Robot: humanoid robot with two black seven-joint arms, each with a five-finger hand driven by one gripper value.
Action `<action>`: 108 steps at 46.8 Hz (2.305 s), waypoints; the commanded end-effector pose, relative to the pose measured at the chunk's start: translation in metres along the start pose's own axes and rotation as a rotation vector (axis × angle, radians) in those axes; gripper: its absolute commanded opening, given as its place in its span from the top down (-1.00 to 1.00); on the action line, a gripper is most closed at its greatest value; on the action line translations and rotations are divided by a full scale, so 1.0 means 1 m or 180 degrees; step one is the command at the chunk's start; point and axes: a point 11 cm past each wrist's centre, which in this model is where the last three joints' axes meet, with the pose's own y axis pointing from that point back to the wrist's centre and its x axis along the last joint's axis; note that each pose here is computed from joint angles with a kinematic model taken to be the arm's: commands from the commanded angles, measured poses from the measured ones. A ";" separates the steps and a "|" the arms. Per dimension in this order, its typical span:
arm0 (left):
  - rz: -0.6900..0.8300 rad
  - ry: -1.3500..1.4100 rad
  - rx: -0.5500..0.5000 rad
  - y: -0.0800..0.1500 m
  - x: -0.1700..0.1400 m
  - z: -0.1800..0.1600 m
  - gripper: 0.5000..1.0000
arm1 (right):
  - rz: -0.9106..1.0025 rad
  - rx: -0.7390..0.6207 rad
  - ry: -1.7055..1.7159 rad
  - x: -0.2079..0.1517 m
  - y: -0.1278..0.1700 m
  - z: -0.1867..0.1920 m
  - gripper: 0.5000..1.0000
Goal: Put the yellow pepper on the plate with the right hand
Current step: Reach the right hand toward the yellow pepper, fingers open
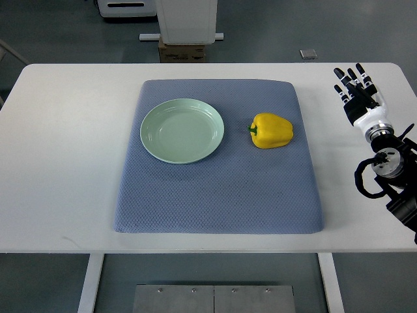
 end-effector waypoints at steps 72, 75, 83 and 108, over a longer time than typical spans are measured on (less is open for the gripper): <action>0.0000 0.0000 0.0000 0.000 0.000 0.000 -1.00 | -0.1490 -0.0251 0.3348 -0.030 0.047 0.022 -1.00; 0.0000 0.0000 0.0000 0.000 0.000 0.000 -1.00 | -0.1521 -0.0256 0.3421 -0.032 0.047 0.023 -0.98; 0.0000 0.0000 0.0000 0.000 0.000 0.000 -1.00 | -0.1585 -0.0290 0.3648 -0.033 0.047 0.026 -0.77; 0.0000 0.0000 0.0000 0.000 0.000 0.000 -1.00 | -0.1929 -0.0341 0.4001 -0.056 0.044 0.050 -0.64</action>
